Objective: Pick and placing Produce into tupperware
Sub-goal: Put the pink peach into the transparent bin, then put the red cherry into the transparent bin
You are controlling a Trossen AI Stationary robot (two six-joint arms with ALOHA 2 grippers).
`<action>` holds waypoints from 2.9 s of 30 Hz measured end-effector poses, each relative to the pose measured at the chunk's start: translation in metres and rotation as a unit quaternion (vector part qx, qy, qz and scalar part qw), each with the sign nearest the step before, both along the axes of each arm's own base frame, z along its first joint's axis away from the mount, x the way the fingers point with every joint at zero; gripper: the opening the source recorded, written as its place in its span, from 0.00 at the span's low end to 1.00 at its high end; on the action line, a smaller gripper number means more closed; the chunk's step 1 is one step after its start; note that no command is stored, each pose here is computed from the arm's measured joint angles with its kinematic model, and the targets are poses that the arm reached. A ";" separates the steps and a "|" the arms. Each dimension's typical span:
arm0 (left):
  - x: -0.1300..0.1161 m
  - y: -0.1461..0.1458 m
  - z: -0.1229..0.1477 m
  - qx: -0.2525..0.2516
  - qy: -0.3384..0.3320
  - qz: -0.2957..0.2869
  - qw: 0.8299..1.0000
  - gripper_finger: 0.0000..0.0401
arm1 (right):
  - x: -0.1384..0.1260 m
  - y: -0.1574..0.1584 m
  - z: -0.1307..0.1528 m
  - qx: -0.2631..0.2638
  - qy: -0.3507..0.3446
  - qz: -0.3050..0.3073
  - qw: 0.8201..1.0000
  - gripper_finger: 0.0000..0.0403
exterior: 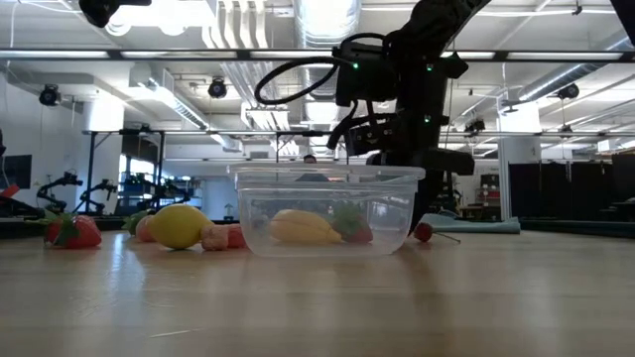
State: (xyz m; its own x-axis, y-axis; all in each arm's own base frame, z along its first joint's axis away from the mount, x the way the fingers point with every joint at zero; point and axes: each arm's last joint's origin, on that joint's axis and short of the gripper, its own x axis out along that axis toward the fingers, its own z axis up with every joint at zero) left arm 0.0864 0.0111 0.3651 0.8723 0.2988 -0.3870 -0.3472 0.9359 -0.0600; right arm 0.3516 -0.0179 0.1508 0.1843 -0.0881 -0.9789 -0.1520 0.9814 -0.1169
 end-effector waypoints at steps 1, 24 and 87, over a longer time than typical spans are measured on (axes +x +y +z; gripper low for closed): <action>0.000 0.000 0.000 0.000 0.000 0.000 1.000 0.00 | 0.001 0.000 0.000 0.001 -0.005 -0.003 1.000 0.28; 0.000 0.000 0.000 0.000 0.000 0.000 1.000 0.00 | 0.006 0.003 0.001 0.016 -0.032 0.004 0.999 0.48; 0.003 0.000 0.000 -0.011 0.000 0.004 1.000 0.00 | 0.019 0.024 0.081 0.020 -0.074 -0.122 0.990 0.55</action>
